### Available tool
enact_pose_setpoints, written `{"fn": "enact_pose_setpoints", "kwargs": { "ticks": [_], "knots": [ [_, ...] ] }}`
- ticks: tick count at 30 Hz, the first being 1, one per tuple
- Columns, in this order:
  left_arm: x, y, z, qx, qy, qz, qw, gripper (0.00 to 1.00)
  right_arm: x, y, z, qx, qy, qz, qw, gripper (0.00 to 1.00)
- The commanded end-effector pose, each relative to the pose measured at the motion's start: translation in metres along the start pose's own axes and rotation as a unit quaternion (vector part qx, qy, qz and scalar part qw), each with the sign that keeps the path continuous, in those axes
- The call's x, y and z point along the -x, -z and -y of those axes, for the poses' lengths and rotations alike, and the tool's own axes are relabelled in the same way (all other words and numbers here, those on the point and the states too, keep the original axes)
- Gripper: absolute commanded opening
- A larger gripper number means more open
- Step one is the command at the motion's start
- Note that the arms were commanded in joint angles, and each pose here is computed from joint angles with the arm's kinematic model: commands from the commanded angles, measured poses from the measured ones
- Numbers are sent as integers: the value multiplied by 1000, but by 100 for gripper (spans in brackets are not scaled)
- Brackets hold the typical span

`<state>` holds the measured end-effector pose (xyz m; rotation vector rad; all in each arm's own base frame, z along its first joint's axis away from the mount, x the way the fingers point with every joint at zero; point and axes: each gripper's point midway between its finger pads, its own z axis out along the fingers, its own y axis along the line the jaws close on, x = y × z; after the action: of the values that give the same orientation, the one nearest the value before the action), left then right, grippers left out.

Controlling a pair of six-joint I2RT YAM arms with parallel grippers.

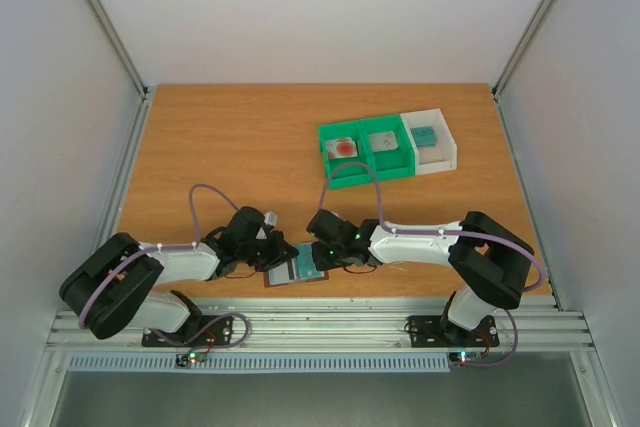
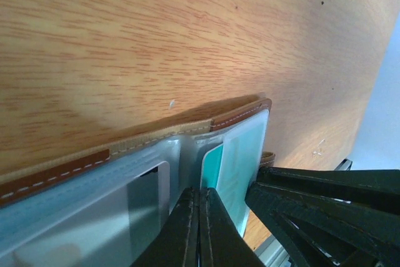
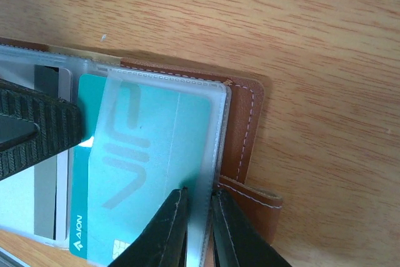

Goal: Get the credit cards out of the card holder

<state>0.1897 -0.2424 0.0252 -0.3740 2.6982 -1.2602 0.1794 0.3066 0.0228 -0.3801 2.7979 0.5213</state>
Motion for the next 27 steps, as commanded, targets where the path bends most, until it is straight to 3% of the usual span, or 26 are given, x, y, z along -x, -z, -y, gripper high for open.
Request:
{"fn": "enact_pose_setpoints", "kwargs": {
  "ticks": [1,27],
  "knots": [
    [2,2,7,-19,-16,11,1000,0,-14,-11,14,-13,-13,-24,1000,12],
    [-6,33,-10,44,-21,27,998,0,-21,-15,26,-11,-30,-32,999,11]
  ]
}}
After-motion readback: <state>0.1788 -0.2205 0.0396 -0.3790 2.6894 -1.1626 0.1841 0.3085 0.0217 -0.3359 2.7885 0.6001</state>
